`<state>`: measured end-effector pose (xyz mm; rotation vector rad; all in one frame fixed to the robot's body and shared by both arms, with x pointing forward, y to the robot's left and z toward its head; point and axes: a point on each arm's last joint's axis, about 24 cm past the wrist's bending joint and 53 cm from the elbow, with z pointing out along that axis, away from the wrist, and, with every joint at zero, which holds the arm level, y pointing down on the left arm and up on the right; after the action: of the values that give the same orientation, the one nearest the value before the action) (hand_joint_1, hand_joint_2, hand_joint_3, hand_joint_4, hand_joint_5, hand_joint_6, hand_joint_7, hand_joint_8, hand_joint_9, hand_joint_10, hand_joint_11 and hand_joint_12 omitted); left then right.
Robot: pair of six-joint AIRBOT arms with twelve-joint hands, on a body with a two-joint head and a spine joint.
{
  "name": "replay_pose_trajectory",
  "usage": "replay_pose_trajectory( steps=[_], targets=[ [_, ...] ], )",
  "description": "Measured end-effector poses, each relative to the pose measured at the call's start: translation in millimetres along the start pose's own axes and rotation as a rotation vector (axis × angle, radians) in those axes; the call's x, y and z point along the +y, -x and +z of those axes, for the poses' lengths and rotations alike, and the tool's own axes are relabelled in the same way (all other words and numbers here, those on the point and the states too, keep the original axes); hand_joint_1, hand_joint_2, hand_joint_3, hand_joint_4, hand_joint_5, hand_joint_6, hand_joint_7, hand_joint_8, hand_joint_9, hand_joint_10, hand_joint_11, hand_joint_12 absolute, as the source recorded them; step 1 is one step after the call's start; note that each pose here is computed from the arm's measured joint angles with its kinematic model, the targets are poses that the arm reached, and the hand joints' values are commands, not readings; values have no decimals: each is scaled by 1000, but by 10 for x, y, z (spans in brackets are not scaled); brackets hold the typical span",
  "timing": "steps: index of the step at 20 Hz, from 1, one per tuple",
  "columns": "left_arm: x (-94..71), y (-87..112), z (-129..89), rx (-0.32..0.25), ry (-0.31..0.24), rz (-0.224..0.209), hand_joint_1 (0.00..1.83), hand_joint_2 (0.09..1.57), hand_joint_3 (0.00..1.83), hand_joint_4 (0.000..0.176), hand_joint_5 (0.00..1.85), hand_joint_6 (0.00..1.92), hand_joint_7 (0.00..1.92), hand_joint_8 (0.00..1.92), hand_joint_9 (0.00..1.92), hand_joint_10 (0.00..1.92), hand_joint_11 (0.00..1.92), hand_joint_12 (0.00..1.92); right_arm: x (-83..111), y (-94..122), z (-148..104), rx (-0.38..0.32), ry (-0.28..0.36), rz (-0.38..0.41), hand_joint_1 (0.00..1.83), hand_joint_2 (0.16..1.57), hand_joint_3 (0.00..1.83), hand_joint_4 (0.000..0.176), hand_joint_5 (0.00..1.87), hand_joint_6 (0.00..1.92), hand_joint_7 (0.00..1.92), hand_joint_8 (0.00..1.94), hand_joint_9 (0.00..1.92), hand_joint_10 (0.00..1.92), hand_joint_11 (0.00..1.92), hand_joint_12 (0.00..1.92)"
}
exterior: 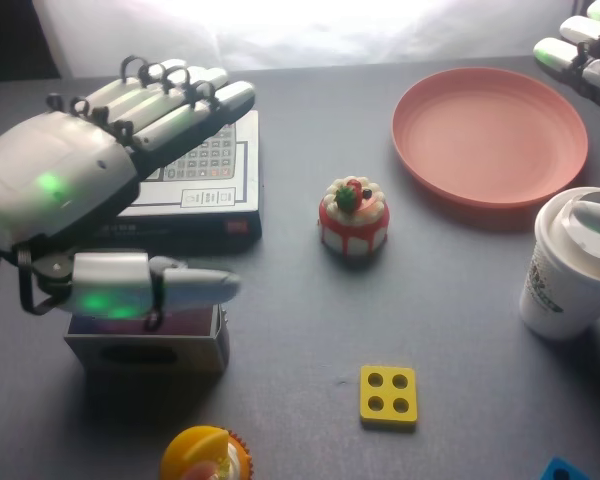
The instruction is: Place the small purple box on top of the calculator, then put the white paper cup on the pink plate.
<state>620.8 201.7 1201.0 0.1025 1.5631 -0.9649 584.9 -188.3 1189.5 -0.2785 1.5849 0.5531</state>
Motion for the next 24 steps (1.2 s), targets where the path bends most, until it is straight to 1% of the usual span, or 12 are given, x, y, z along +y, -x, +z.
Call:
replay_pose_trajectory(
  steps=[2,3,9,12,15,17,18,20,21,22,23,24],
  targets=[
    [60,-13,-62,12,27,0,620,899,0,124,0,0,0,0,0,0,0,0,-10,-3,-2,1,-4,3,178,1306,15,0,0,0,0,0,0,0,0,0],
    [98,-68,-106,31,43,-1,666,864,0,121,17,7,10,4,0,0,0,0,-17,0,-2,0,-6,3,156,1303,13,0,0,0,0,0,0,0,0,0],
    [565,-418,-439,140,226,-39,843,819,0,175,0,0,0,0,0,0,0,0,-39,-3,0,-1,-16,13,146,1303,9,0,0,0,0,0,0,0,0,0],
    [636,-525,-470,156,253,-63,905,851,0,162,19,8,57,23,0,0,0,0,-47,-8,1,-1,-21,18,183,1300,5,0,0,0,0,0,0,0,0,0],
    [747,-701,-466,193,276,-78,949,922,0,114,138,59,207,78,122,56,0,0,-50,-21,-1,2,-23,20,190,1303,5,0,0,0,0,0,0,0,0,0],
    [810,-734,-471,201,294,-84,958,929,0,97,187,80,250,93,163,77,0,0,-49,-22,0,2,-22,20,204,1305,5,0,0,0,0,0,0,0,0,0],
    [842,-748,-471,202,301,-86,973,934,0,92,228,90,289,75,150,172,0,152,-48,-23,0,2,-22,21,188,1304,4,0,0,0,0,0,0,0,0,0],
    [898,-780,-468,201,317,-97,993,978,0,77,369,167,436,61,149,584,0,1300,-48,-23,0,2,-22,20,200,1303,3,0,0,0,0,0,0,0,0,0],
    [910,-784,-465,201,317,-95,942,1048,11,44,400,401,540,243,183,1025,0,1716,-50,-23,0,2,-23,21,199,1302,2,0,0,0,0,0,0,0,0,0],
    [914,-812,-463,203,319,-102,976,1191,14,22,674,1151,687,871,480,1436,241,1880,-54,-25,1,2,-25,23,198,1303,3,0,0,0,0,0,0,0,0,0],
    [910,-815,-454,202,313,-102,1166,1202,22,0,758,1093,809,1391,807,1731,733,1913,-50,-29,2,2,-24,24,199,1304,3,0,0,0,0,0,0,0,0,0],
    [907,-792,-442,189,308,-108,1198,1218,20,0,771,1087,801,1558,911,1853,950,1919,-49,-33,4,3,-24,25,199,1303,2,0,0,0,0,0,0,0,0,0]
  ],
)
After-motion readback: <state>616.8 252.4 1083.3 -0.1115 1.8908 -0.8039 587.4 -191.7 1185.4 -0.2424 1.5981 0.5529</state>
